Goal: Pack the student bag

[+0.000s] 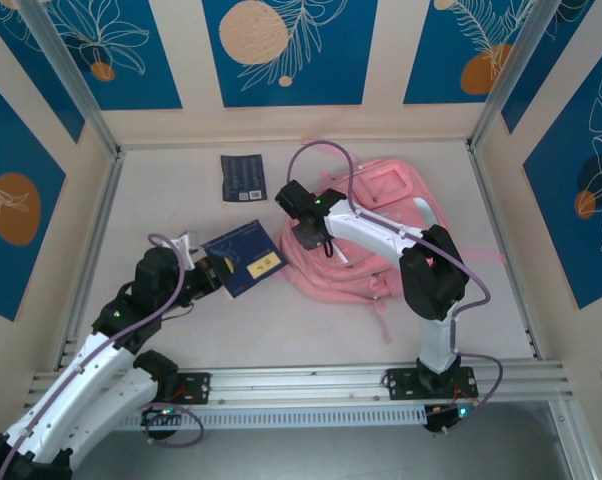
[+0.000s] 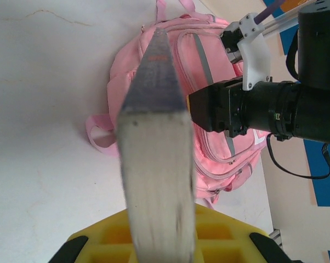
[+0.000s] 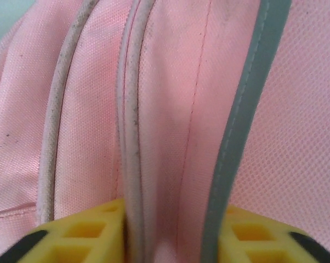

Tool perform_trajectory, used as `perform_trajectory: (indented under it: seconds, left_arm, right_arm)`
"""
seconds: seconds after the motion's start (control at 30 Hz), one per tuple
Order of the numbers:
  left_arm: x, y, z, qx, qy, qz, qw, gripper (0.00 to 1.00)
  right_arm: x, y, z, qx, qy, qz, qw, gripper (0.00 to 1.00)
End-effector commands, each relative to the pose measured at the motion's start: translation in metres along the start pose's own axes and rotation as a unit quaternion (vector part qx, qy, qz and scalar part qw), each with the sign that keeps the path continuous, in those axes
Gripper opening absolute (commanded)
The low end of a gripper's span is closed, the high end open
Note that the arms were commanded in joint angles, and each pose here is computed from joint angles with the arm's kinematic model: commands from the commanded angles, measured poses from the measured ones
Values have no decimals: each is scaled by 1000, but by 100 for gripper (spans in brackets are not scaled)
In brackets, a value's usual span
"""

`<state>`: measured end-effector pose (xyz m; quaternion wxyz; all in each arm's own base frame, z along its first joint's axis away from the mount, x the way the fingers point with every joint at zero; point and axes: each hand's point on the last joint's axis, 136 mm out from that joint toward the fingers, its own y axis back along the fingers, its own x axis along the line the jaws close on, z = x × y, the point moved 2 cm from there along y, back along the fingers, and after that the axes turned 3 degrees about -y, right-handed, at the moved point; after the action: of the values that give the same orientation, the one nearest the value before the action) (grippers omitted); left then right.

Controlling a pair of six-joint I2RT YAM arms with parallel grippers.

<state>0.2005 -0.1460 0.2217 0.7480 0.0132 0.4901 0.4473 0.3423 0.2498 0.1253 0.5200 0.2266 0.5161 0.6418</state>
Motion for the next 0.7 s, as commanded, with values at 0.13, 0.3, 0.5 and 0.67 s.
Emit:
perform_trajectory:
  seconds: [0.13, 0.3, 0.5, 0.67]
  left_arm:
    - [-8, 4, 7, -15, 7, -26, 1000, 0]
    - [-4, 8, 9, -15, 4, -6, 1000, 0]
    - [-6, 9, 8, -9, 7, -7, 1000, 0]
    - [-21, 5, 4, 7, 8, -61, 998, 0]
  right_arm:
    - [-9, 17, -2, -12, -26, 40, 999, 5]
    - [-6, 71, 13, -74, -54, 175, 980, 0]
    - [-20, 143, 18, -120, -113, 434, 886, 0]
    - [-58, 173, 15, -149, -183, 567, 789, 0]
